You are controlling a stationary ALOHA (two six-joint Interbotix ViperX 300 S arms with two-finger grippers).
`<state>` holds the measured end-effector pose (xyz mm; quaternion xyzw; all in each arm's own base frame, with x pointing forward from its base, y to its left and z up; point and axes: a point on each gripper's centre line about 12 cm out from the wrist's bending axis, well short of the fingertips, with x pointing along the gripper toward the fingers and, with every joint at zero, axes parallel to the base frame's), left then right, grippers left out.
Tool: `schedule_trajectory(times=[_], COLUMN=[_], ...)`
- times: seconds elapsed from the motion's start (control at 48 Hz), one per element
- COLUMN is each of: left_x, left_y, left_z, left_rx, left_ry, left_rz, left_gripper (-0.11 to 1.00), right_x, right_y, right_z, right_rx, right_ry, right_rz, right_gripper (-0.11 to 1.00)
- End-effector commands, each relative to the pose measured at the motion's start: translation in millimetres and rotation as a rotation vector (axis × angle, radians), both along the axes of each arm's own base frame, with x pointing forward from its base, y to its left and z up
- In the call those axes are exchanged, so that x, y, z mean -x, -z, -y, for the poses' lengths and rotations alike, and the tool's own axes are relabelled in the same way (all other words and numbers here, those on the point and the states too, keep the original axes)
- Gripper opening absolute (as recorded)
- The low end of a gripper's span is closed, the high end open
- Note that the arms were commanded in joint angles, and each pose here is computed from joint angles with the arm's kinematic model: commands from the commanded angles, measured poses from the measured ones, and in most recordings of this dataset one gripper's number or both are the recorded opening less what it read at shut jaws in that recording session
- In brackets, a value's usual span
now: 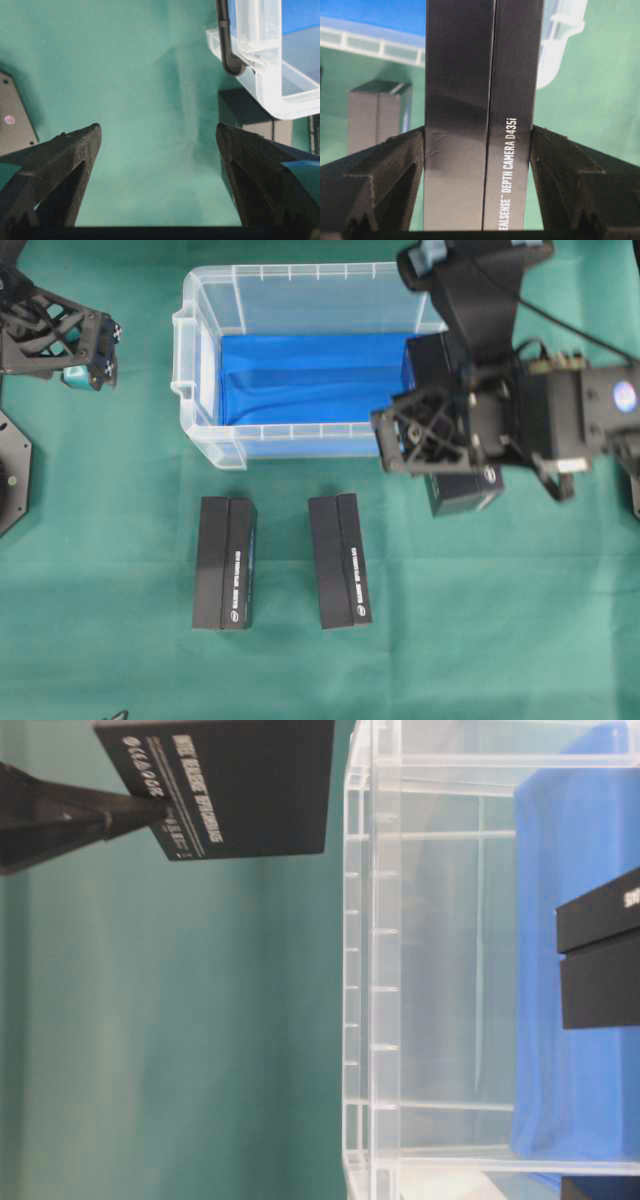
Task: Take out the box from the case.
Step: 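Carry the box pair forward and lower it onto the cloth right of the middle pair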
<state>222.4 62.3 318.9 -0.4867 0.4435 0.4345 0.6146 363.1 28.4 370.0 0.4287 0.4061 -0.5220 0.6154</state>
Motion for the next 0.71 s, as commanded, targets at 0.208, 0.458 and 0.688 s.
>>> schedule_trajectory(times=[0.208,0.458,0.688], left_x=[-0.1,0.1,0.1], left_y=[-6.8,-7.1,-7.1], left_z=[0.9,1.3,1.3], left_rx=[-0.008,-0.009,-0.009], left_ry=[0.005,0.009,0.009], left_rz=[0.025,0.026,0.026], left_gripper=[0.95,0.95,0.95], right_x=[11.2,12.4,11.0], right_y=[-18.3,-15.3,-13.4], right_z=[-41.0,-56.5,-59.9], right_rx=[-0.016,-0.022,-0.021], right_ry=[0.014,0.055,0.056], right_rz=[0.090,0.108,0.103], right_gripper=[0.66,0.66,0.66])
